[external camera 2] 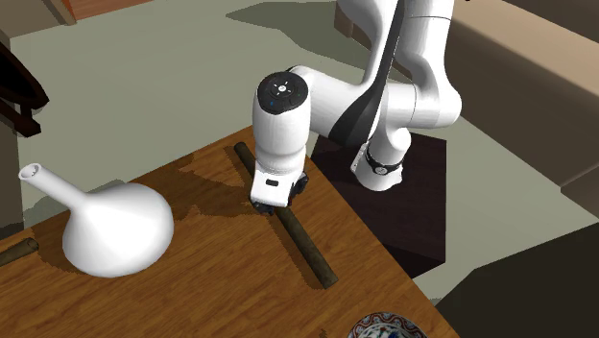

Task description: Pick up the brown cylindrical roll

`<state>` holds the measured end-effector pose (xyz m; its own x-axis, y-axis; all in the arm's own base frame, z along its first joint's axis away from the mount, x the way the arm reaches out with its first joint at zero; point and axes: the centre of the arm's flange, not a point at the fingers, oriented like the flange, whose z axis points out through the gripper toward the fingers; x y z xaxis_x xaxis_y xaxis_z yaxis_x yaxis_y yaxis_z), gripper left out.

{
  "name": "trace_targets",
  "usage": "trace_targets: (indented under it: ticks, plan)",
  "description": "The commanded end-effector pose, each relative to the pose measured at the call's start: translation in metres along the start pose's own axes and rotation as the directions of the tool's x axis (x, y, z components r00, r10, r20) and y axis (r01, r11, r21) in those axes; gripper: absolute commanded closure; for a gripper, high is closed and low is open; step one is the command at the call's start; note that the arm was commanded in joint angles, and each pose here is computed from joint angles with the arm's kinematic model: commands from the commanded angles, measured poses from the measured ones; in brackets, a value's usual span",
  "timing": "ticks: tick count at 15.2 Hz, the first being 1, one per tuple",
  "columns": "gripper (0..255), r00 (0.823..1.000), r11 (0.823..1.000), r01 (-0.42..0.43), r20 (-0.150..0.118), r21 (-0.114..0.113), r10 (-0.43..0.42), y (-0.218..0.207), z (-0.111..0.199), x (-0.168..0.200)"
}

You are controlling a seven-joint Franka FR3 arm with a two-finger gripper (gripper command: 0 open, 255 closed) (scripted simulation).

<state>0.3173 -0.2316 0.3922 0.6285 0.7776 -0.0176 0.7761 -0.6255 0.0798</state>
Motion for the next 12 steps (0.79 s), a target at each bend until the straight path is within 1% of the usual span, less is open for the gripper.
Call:
trace_targets:
  ticks: [1,2,12]
  plan:
    - [255,1.000,1.000,0.000,0.000,0.000,0.000,0.000,0.000,0.000]
    - [255,1.000,1.000,0.000,0.000,0.000,0.000,0.000,0.000,0.000]
    - [255,1.000,1.000,0.000,0.000,0.000,0.000,0.004,-0.052,-0.001]
